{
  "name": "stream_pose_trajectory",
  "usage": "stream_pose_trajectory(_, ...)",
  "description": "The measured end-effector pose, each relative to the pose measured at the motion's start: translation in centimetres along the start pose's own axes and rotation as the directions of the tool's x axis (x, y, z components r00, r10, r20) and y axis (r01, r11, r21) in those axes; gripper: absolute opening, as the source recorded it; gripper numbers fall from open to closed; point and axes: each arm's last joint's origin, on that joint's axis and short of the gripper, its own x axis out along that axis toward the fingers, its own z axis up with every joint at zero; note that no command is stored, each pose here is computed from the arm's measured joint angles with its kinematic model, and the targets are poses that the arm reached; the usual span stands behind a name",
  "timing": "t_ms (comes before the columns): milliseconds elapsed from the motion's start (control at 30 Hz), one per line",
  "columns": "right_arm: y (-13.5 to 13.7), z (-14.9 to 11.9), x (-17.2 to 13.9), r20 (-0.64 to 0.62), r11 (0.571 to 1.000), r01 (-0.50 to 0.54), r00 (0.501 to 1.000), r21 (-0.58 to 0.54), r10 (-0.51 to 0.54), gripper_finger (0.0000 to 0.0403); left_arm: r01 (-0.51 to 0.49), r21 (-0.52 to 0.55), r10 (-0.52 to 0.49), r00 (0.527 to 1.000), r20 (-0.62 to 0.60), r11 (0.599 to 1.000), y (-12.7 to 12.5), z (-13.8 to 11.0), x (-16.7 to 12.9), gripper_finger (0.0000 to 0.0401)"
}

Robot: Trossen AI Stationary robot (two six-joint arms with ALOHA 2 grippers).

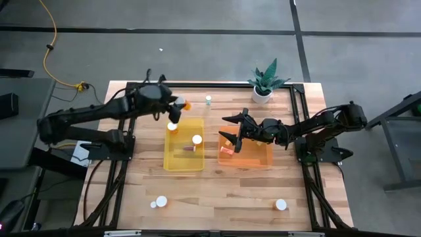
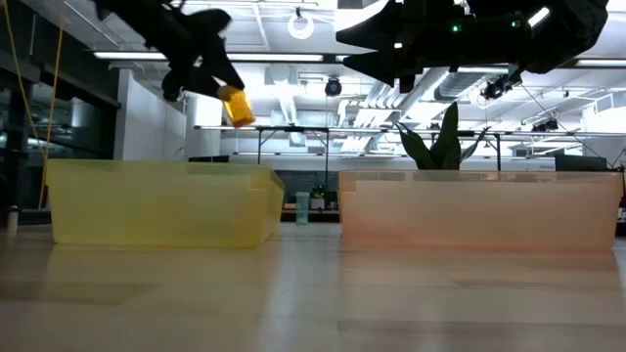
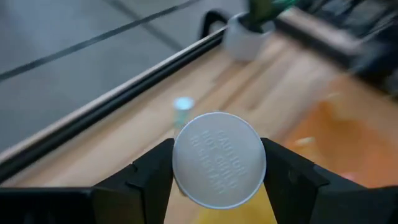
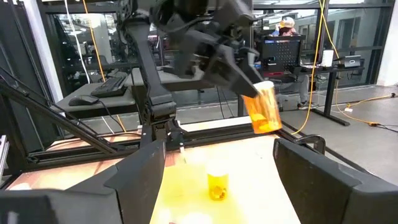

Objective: Pick and place medicine bottles into bin by pill shape (circle, oval)
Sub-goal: Put the top large orange capsule bottle into the yellow bin

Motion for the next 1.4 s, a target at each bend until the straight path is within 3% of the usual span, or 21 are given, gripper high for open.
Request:
stream_pose_trajectory(167, 0.0, 0.0, 0.0, 0.0, 1.0, 0.0, 1.0, 0.0, 0.0, 0.0291, 0.174, -0.06, -0.168, 0.981, 0.099, 0.983, 0.2, -1.8, -1.1, 0.0197)
stream_pose_trajectory(567, 0.0, 0.0, 0.0, 0.0, 1.0, 0.0, 1.0, 0.0, 0.0, 0.0291, 0.21, -0.063, -0.202, 0.972, 0.118, 0.976, 0.2, -2.2, -1.8, 0.0197)
stream_pose_trajectory(833, 0.0, 0.0, 0.0, -0.001, 1.0, 0.0, 1.0, -0.001, 0.0, 0.0291, 0.361, 0.011, -0.361, 0.931, 0.061, 0.933, -3.2, -3.5, -2.9, 0.0197)
stream_pose_trajectory(967, 0.0, 0.0, 0.0, -0.001, 1.0, 0.0, 1.0, -0.001, 0.0, 0.0291, 0.418, 0.072, -0.417, 0.909, -0.025, 0.906, -5.3, -5.1, -3.5, 0.0197)
stream_pose_trajectory(1067, 0.0, 0.0, 0.0, -0.002, 1.0, 0.0, 1.0, 0.001, 0.0, 0.0291, 0.394, 0.102, -0.379, 0.915, -0.134, 0.914, -6.1, -6.8, -3.8, 0.0197)
stream_pose_trajectory(1200, 0.0, 0.0, 0.0, -0.002, 1.0, 0.0, 1.0, 0.001, 0.0, 0.0291, 0.258, 0.163, -0.207, 0.939, -0.274, 0.952, -6.2, -9.2, -3.5, 0.0197)
stream_pose_trajectory(1267, 0.0, 0.0, 0.0, -0.002, 1.0, 0.0, 1.0, 0.002, 0.0, 0.0291, 0.191, 0.189, -0.127, 0.943, -0.308, 0.963, -6.1, -10.0, -3.3, 0.0197)
stream_pose_trajectory(1400, 0.0, 0.0, 0.0, -0.001, 1.0, 0.0, 1.0, 0.002, 0.0, 0.0291, 0.148, 0.229, -0.071, 0.946, -0.315, 0.962, -6.7, -10.7, -2.3, 0.0197)
